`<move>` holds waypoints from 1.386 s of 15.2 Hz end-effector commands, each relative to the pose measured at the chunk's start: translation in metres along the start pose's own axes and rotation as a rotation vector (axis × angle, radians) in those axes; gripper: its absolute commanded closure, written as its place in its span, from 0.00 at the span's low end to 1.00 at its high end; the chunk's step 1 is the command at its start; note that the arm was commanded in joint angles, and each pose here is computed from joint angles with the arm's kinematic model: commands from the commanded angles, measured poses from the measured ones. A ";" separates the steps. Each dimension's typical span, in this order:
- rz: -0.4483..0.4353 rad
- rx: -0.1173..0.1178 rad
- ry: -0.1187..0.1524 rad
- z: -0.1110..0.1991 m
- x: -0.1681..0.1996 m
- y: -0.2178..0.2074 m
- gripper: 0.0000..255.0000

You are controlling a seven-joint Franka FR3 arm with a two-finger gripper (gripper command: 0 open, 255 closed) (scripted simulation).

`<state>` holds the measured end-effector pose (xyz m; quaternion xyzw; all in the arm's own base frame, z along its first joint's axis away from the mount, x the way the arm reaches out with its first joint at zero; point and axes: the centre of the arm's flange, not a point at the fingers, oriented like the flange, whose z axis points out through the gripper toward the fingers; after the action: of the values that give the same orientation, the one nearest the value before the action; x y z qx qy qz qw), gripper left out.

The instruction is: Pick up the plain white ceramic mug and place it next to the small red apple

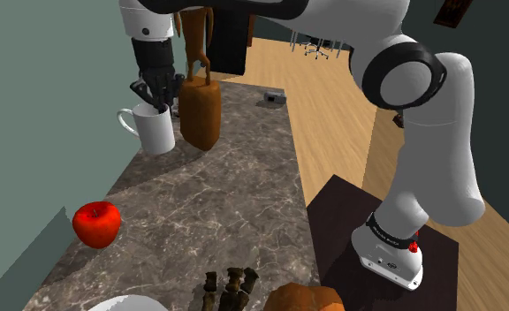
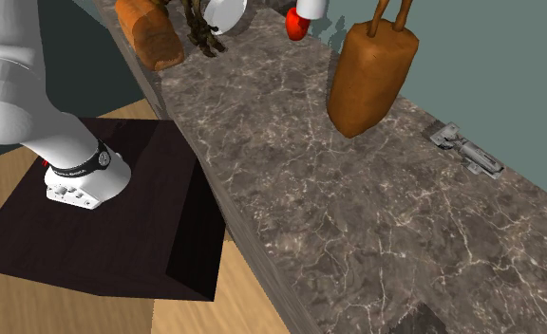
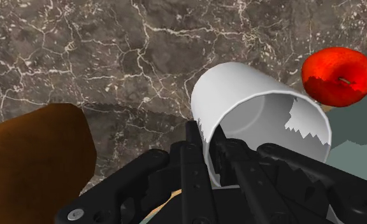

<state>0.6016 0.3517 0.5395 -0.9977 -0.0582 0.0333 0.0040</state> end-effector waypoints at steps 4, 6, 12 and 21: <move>0.001 0.000 0.000 0.012 0.003 -0.045 1.00; 0.001 0.000 0.000 0.023 0.004 -0.045 1.00; 0.001 0.000 0.000 0.054 0.006 -0.044 1.00; 0.001 0.000 0.000 0.102 0.009 -0.044 1.00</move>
<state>0.5993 0.3959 0.4439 -0.9978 -0.0577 0.0335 0.0041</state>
